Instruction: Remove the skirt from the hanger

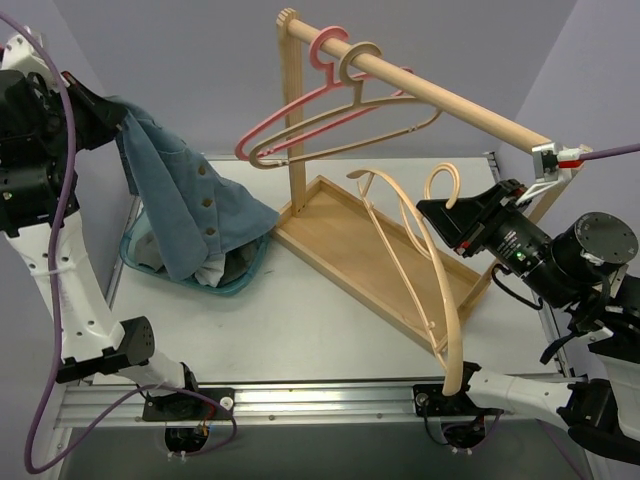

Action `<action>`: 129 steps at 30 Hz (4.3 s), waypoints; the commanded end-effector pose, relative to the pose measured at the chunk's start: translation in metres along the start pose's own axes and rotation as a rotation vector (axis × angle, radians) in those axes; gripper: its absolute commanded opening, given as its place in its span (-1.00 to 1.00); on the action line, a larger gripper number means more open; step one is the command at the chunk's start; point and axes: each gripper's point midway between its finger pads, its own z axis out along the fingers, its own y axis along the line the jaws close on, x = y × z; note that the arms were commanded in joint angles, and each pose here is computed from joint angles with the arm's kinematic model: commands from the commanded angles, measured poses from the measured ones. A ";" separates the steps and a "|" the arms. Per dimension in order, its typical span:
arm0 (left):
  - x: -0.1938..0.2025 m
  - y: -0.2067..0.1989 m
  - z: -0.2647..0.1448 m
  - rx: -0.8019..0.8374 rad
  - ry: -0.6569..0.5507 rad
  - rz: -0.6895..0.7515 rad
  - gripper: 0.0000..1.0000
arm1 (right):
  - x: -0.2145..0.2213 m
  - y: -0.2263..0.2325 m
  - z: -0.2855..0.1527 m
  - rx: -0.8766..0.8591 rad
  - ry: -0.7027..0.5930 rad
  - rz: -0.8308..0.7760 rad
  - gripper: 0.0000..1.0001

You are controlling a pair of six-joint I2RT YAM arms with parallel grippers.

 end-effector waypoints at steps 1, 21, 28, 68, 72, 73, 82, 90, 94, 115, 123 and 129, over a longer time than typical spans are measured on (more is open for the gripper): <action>-0.071 -0.054 -0.054 0.166 -0.283 0.050 -0.95 | -0.001 -0.002 0.011 0.011 -0.022 -0.016 -1.00; -0.101 -0.086 -0.123 0.232 -0.463 0.082 -0.95 | 0.009 -0.012 0.011 0.045 -0.002 -0.012 -1.00; -0.084 -0.062 -0.095 0.153 -0.385 0.083 -0.95 | 0.013 -0.015 0.010 0.052 0.004 -0.005 -1.00; 0.385 0.160 0.147 -0.236 0.693 -0.213 -0.95 | 0.047 -0.027 0.023 0.081 0.067 0.042 -1.00; 0.429 0.174 0.151 -0.262 0.819 -0.246 -0.95 | 0.053 -0.030 0.026 0.093 0.076 0.047 -1.00; 0.430 0.174 0.151 -0.262 0.816 -0.268 -0.95 | 0.057 -0.032 0.027 0.099 0.085 0.048 -1.00; 0.350 0.150 0.134 -0.290 0.666 -0.183 0.88 | 0.073 -0.040 0.041 0.137 0.122 0.049 -1.00; 0.197 0.074 0.074 -0.280 0.253 -0.085 0.88 | 0.080 -0.057 0.054 0.245 0.126 0.057 -1.00; 0.136 -0.027 0.025 -0.064 0.048 -0.017 0.88 | 0.086 -0.075 0.059 0.351 0.131 0.056 -1.00; 0.283 -0.289 -0.215 0.859 0.423 0.535 0.92 | 0.073 -0.123 0.063 0.637 0.014 0.097 -1.00; 0.322 -0.271 -0.203 0.619 0.429 0.632 0.88 | 0.070 -0.120 0.060 0.622 0.010 0.114 -1.00; 0.344 -0.264 -0.191 0.524 0.448 0.712 0.93 | 0.065 -0.116 0.052 0.600 -0.004 0.142 -1.00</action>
